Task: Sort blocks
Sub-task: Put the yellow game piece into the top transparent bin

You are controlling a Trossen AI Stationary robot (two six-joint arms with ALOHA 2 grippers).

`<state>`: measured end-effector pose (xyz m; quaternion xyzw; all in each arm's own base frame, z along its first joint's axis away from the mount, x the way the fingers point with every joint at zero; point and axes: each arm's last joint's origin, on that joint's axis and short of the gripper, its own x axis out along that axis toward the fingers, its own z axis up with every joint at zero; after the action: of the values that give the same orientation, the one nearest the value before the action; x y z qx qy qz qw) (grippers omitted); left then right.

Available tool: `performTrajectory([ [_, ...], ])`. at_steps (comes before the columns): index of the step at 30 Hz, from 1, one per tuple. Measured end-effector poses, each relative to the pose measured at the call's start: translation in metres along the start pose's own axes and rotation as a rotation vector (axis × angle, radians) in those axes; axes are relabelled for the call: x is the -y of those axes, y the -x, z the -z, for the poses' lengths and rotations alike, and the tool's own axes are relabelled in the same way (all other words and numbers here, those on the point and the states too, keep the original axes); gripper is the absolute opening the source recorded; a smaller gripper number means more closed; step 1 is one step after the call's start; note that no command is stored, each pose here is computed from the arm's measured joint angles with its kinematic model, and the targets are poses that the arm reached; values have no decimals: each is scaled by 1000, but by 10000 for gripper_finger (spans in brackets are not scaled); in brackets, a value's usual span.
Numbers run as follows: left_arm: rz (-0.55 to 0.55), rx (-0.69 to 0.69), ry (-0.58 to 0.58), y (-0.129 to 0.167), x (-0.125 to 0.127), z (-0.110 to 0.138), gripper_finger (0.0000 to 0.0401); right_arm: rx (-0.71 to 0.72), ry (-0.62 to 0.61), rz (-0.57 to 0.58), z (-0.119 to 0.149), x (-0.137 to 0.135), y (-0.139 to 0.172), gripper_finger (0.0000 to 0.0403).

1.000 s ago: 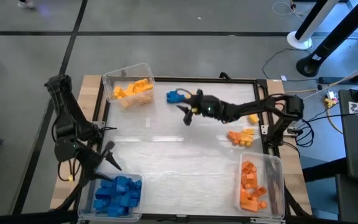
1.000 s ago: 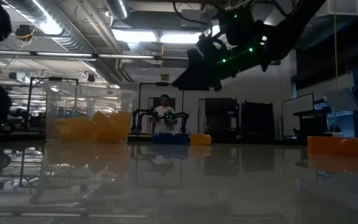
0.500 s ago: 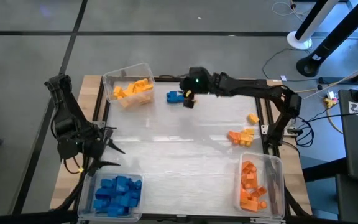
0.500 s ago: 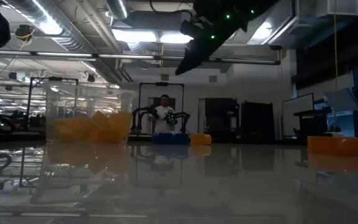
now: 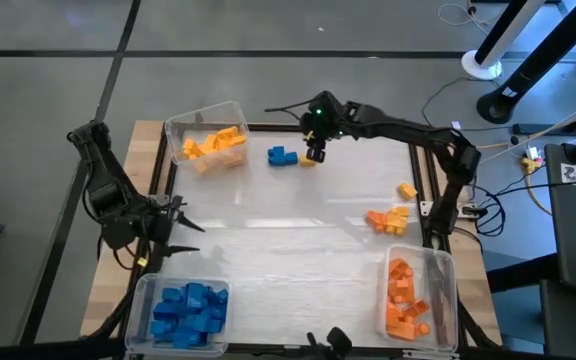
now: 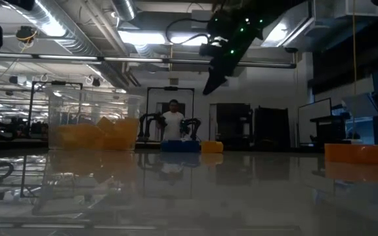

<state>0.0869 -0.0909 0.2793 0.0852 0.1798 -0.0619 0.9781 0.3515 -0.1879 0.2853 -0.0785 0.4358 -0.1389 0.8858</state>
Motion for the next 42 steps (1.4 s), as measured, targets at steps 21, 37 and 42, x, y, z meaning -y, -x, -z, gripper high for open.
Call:
performTrajectory([
  [21,-26,-38,-28,-1,-3,4,210,-156,186,-170,34,-9,-85,159],
  [37,-30,-52,-35,-1,-4,6,210,-174,132,-183,41,-5,-95,159],
  [42,-30,-53,-36,-1,-4,6,210,-176,105,-181,41,-5,-95,159],
])
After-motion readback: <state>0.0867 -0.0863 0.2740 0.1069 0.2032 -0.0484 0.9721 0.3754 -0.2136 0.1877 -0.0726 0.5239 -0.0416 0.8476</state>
